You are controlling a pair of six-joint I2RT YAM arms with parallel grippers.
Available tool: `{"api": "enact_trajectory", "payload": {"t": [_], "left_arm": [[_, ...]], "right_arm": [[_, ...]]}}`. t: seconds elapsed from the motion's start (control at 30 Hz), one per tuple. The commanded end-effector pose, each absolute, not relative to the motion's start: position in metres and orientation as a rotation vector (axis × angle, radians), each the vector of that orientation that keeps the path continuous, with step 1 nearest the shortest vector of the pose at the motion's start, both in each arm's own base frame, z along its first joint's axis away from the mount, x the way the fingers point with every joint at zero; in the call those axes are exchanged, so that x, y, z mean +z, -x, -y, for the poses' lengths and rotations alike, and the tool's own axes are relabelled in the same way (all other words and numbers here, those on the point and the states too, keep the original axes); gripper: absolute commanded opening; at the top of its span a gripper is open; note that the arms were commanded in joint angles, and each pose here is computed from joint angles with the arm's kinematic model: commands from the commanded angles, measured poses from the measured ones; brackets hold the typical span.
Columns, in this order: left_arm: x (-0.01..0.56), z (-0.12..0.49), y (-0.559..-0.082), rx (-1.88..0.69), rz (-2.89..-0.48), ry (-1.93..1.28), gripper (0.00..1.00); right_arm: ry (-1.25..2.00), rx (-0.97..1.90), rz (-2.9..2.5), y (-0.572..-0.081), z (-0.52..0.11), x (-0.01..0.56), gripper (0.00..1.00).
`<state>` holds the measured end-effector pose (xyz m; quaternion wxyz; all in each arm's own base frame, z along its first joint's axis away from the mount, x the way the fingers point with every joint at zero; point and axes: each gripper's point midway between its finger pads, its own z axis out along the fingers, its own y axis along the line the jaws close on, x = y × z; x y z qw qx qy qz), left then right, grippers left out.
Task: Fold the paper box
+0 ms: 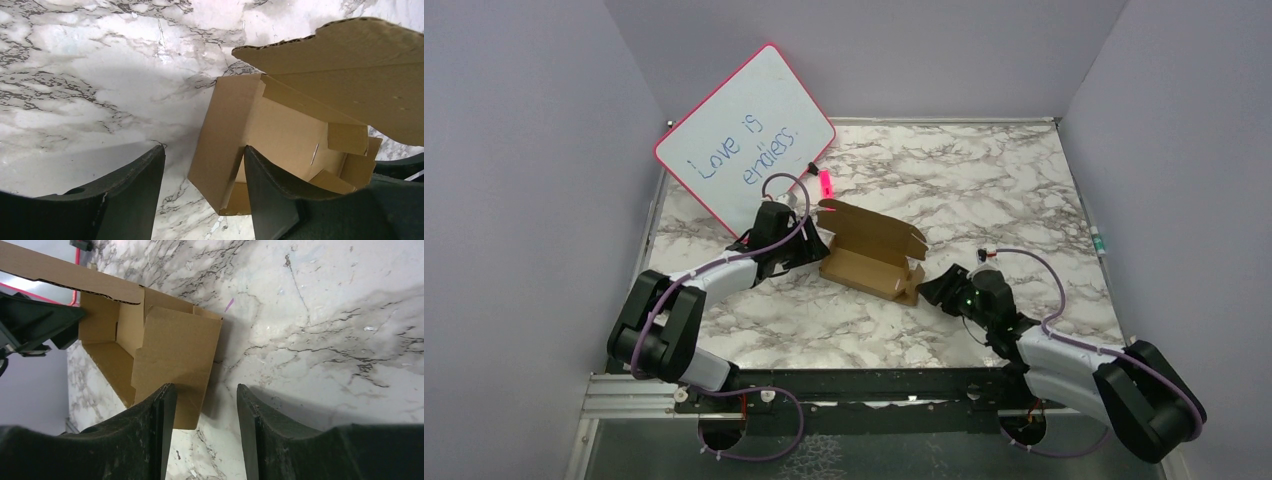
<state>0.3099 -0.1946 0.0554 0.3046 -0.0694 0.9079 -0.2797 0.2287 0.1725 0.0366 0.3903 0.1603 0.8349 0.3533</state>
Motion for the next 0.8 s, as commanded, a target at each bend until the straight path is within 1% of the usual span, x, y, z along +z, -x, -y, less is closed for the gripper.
{"api": "enact_trajectory", "payload": {"t": [0.0, 0.23, 0.4, 0.6, 0.77], "left_arm": [[0.058, 0.204, -0.314, -0.775, -2.391, 0.154, 0.59], [0.055, 0.210, -0.312, -0.784, -2.404, 0.124, 0.49], [0.051, 0.215, -0.309, -0.787, -2.419, 0.097, 0.43], [0.047, 0.217, -0.306, -0.783, -2.431, 0.093, 0.41], [0.048, 0.210, -0.306, -0.738, -2.431, 0.115, 0.41]], "right_arm": [[-0.358, 1.097, -1.980, -0.233, -0.191, 0.067, 0.53], [-0.278, 1.161, -1.948, -0.237, -0.203, 0.077, 0.54], [-0.223, 1.160, -1.937, -0.243, -0.208, 0.084, 0.52], [-0.201, 1.168, -1.926, -0.245, -0.211, 0.087, 0.51], [-0.350, 1.034, -1.969, -0.249, -0.187, 0.071, 0.52]]}}
